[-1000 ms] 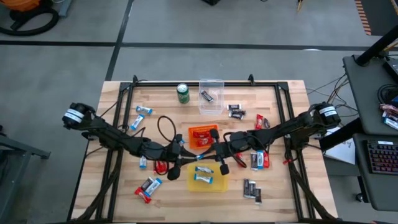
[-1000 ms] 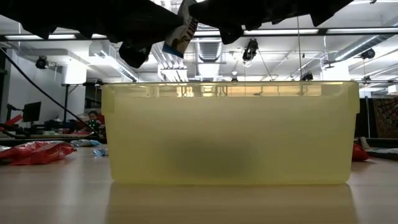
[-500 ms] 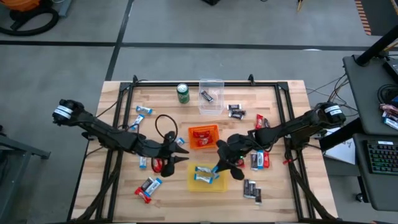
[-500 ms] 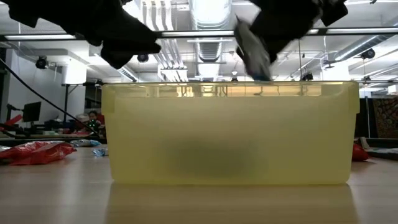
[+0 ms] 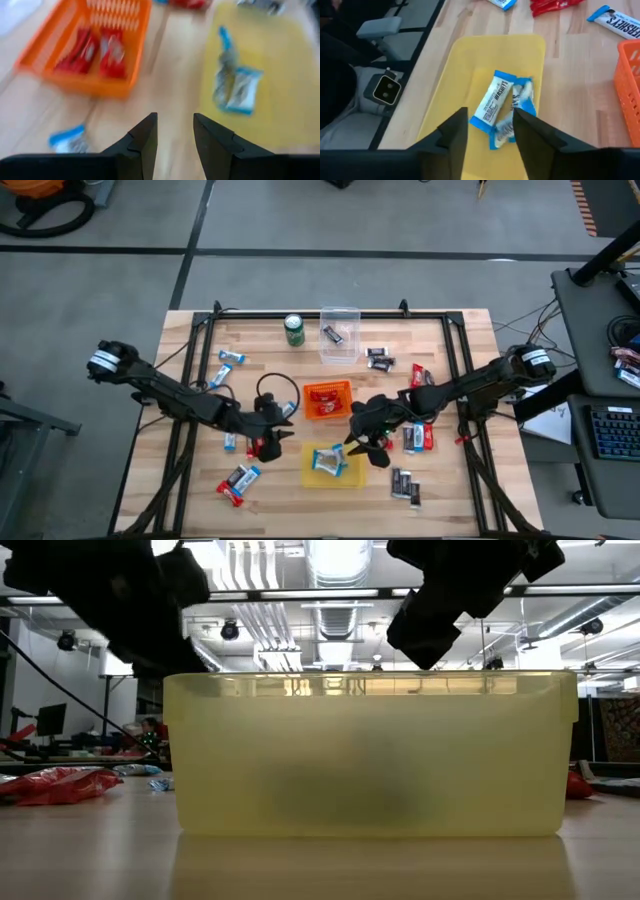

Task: Sort candy
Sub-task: Put the white candy into the yellow bin

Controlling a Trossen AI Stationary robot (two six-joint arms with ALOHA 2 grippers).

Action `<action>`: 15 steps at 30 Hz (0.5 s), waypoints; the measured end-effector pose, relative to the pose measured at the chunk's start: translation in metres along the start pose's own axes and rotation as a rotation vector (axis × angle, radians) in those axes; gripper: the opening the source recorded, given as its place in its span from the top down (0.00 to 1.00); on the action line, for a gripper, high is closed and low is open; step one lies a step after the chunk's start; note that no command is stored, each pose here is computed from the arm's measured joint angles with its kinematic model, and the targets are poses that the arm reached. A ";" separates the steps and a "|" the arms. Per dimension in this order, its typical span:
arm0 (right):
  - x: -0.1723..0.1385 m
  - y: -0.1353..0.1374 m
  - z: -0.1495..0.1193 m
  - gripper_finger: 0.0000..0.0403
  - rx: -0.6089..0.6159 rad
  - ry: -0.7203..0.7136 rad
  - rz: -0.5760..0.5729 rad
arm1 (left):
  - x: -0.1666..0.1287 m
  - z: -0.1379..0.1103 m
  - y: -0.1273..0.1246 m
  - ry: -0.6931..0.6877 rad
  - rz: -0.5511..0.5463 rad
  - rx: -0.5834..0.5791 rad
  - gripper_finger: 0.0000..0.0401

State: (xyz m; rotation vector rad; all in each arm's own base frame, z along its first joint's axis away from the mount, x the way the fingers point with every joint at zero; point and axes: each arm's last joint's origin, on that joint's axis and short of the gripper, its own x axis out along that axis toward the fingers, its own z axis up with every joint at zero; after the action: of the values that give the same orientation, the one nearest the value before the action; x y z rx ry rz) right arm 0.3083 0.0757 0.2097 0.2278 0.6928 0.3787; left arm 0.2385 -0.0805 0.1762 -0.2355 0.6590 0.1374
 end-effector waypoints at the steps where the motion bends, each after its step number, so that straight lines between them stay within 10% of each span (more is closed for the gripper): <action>1: 0.000 0.000 0.000 0.60 0.000 -0.002 -0.011 | 0.000 -0.003 0.002 0.027 0.021 -0.004 0.72; 15: 0.000 -0.003 0.001 0.56 -0.030 -0.022 -0.099 | 0.001 -0.029 0.021 0.124 0.217 -0.015 0.54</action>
State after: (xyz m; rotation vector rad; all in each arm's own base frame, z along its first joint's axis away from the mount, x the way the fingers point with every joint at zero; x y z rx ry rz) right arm 0.3095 0.0724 0.2094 0.1689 0.6733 0.2915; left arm 0.2180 -0.0678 0.1498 -0.1873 0.8063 0.3375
